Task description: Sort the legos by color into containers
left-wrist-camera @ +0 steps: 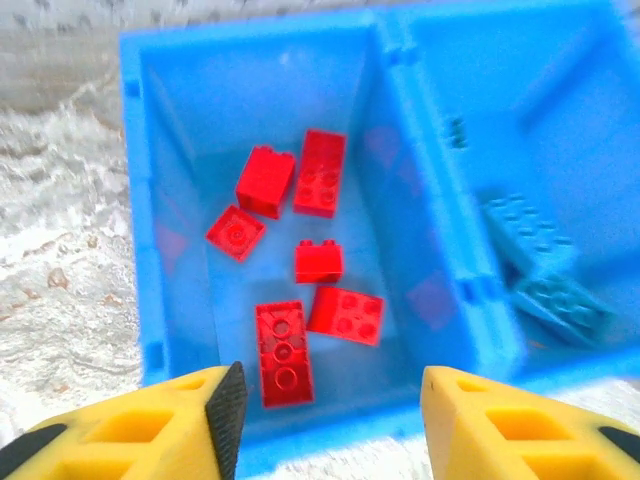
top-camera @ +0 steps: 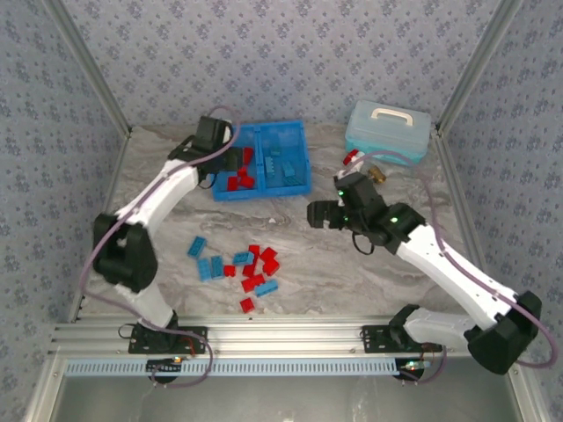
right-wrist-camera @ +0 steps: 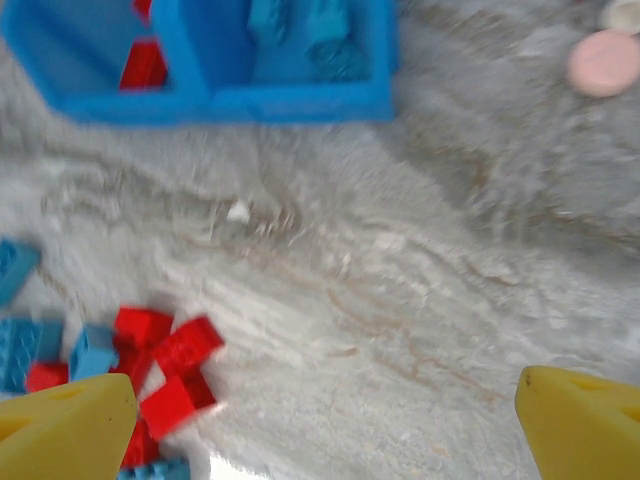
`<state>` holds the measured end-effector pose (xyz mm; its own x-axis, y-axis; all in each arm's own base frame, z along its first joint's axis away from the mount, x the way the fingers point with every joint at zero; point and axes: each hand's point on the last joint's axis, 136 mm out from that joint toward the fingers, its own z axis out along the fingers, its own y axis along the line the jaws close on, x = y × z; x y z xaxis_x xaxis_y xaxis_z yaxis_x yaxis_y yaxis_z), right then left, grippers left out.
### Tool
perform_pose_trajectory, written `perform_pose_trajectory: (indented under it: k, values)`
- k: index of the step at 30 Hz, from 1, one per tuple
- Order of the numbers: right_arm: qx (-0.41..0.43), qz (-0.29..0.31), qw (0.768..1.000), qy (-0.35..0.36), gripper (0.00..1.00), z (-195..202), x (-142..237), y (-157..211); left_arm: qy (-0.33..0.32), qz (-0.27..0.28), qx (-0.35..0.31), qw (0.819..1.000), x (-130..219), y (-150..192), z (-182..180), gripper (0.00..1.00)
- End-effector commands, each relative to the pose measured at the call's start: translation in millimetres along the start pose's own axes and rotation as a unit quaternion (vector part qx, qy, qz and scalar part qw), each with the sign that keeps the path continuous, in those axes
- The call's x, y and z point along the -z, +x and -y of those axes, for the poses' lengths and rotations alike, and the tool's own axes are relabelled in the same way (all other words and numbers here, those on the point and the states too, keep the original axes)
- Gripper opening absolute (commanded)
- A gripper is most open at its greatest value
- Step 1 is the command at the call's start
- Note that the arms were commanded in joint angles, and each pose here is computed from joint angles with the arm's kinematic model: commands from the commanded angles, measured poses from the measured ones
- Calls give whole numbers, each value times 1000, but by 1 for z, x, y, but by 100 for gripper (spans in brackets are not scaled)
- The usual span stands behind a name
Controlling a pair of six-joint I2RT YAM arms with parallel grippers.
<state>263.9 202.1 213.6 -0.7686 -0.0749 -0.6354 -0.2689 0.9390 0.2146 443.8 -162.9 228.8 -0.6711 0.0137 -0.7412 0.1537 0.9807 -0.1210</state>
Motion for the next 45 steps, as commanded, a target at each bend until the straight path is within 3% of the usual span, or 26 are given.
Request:
perform_pose_trajectory:
  k: [1, 6, 12, 21, 23, 27, 32, 35, 38, 45]
  values:
    - [108, -68, 991, -35, 100, -33, -22, 33, 64, 47, -26, 996, 51, -6, 20, 56]
    - [208, -144, 966, -55, 99, -73, -56, 79, 75, 44, -61, 994, 91, 35, 15, 65]
    - [234, -195, 951, -57, 96, -93, -97, 111, 77, 53, -54, 994, 123, 75, 2, 82]
    - [251, -236, 934, -100, 87, -128, -124, 135, 62, 64, -31, 996, 130, 91, -11, 88]
    - [254, -246, 930, -100, 82, -130, -130, 142, 63, 63, -30, 996, 130, 91, -10, 88]
    - [257, -249, 930, -87, 63, -128, -143, 149, 65, 64, -31, 995, 130, 89, -9, 88]
    - [270, -254, 927, -49, 55, -115, -145, 154, 64, 64, -33, 995, 130, 90, -10, 88]
    - [269, -242, 931, -41, 42, -112, -139, 147, 64, 65, -30, 995, 130, 89, -9, 88]
    - [251, -210, 944, -50, 38, -117, -118, 122, 67, 71, -28, 995, 133, 86, -9, 89]
    - [208, -31, 971, -109, 40, -160, -46, -1, 73, 106, -27, 991, 162, 75, -10, 89]
